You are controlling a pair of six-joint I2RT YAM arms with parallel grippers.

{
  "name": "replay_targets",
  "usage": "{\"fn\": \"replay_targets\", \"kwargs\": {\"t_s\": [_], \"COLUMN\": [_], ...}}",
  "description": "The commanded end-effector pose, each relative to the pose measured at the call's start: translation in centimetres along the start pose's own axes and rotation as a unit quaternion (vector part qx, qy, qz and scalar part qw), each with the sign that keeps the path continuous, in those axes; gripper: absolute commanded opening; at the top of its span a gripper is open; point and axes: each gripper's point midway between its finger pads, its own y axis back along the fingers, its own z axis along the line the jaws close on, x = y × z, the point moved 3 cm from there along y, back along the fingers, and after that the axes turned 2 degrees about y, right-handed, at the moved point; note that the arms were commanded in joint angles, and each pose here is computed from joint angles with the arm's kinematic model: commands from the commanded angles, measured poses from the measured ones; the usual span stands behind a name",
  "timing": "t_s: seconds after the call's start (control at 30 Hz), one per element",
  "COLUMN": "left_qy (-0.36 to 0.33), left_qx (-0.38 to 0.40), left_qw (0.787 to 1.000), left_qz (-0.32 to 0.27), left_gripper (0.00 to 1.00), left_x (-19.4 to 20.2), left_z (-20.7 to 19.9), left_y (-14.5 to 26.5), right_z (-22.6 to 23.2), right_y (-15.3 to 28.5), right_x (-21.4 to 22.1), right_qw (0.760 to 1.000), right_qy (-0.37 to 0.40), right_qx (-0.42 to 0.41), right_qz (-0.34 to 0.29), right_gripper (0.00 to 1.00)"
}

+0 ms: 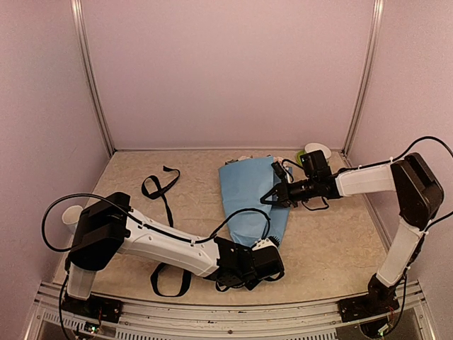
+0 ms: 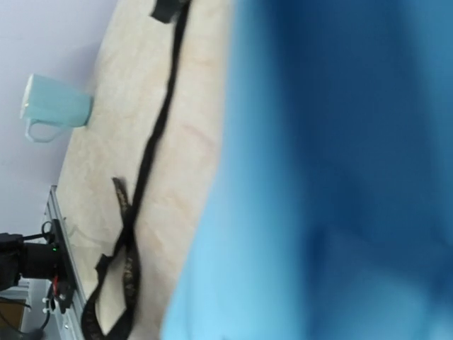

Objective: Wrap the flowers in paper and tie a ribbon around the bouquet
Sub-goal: Fold the two-thirds-folded wrapping paper at the center of the board, then press the fold line of the folded wrapping paper.

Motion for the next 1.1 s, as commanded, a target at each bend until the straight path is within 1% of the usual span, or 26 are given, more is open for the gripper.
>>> {"fn": "replay_targets", "kwargs": {"t_s": [0.0, 0.07, 0.1, 0.13, 0.2, 0.23, 0.37, 0.5, 0.6, 0.7, 0.73, 0.77, 0.8, 0.83, 0.87, 0.9, 0.93, 0.97, 1.07], "left_qy": [-0.033, -0.033, -0.033, -0.033, -0.031, -0.030, -0.035, -0.042, -0.047, -0.045, -0.038, -0.021, 0.003, 0.031, 0.056, 0.071, 0.071, 0.059, 0.006], "left_qx": [0.011, 0.010, 0.010, 0.011, 0.016, 0.019, 0.055, 0.140, 0.214, 0.285, 0.296, 0.295, 0.289, 0.276, 0.250, 0.226, 0.205, 0.187, 0.162], "left_qw": [0.997, 0.997, 0.998, 0.997, 0.998, 0.998, 0.998, 0.988, 0.971, 0.945, 0.940, 0.941, 0.944, 0.950, 0.959, 0.967, 0.973, 0.979, 0.984], "left_qz": [0.062, 0.062, 0.062, 0.062, 0.054, 0.047, 0.005, -0.052, -0.099, -0.156, -0.164, -0.166, -0.161, -0.147, -0.123, -0.095, -0.075, -0.063, -0.070], "left_gripper": [0.00, 0.05, 0.09, 0.14, 0.25, 0.32, 0.50, 0.54, 0.55, 0.56, 0.56, 0.55, 0.52, 0.45, 0.35, 0.24, 0.15, 0.11, 0.08], "left_x": [3.7, 3.6, 3.5, 3.5, 2.7, 2.2, -0.4, -3.0, -4.9, -6.8, -6.7, -6.7, -6.6, -6.4, -6.1, -5.5, -5.1, -4.7, -4.6], "left_z": [-0.6, -0.5, -0.5, -0.5, -0.4, -0.3, -0.7, -2.1, -2.7, -2.6, -2.1, -1.2, 0.1, 1.5, 3.0, 3.9, 4.4, 4.2, 2.4], "left_y": [-1.5, -1.4, -1.2, -1.1, -0.4, 0.1, 2.5, 6.1, 9.7, 13.7, 14.0, 13.6, 12.6, 11.1, 9.1, 7.2, 5.9, 5.0, 4.4], "right_z": [-0.4, -0.4, -0.7, -1.3, -3.4, -4.2, -6.9, -8.2, -8.6, -8.8, -8.8, -8.9, -8.9, -8.9, -8.9, -8.9, -8.8, -8.8, -8.8], "right_y": [1.3, 1.3, 1.3, 1.3, 1.1, 1.1, 0.5, -0.4, -0.6, -0.6, -0.7, -0.7, -0.7, -0.7, -0.7, -0.7, -0.7, -0.7, -0.6], "right_x": [-0.7, -0.7, -0.7, -0.7, -0.3, -0.1, 1.1, 1.9, 2.0, 1.9, 1.9, 2.0, 2.0, 2.0, 2.0, 2.0, 2.0, 2.0, 2.1], "right_qw": [1.000, 0.999, 0.999, 0.999, 0.999, 1.000, 1.000, 1.000, 1.000, 1.000, 1.000, 1.000, 1.000, 1.000, 1.000, 1.000, 1.000, 1.000, 1.000], "right_qy": [0.024, 0.031, 0.035, 0.042, 0.027, 0.021, 0.004, -0.008, -0.011, -0.010, -0.010, -0.011, -0.011, -0.012, -0.012, -0.013, -0.012, -0.013, -0.012], "right_qx": [-0.010, -0.015, -0.012, -0.004, 0.013, 0.013, 0.016, 0.014, 0.017, 0.022, 0.022, 0.021, 0.021, 0.021, 0.020, 0.020, 0.019, 0.019, 0.020], "right_qz": [-0.018, -0.016, -0.016, -0.017, -0.014, -0.014, -0.011, -0.003, -0.004, -0.004, -0.004, -0.003, -0.004, -0.003, -0.004, -0.004, -0.005, -0.005, -0.003], "right_gripper": [0.00, 0.00, 0.00, 0.00, 0.00, 0.00, 0.00, 0.00, 0.00, 0.00, 0.00, 0.00, 0.00, 0.00, 0.00, 0.00, 0.00, 0.00, 0.00]}}
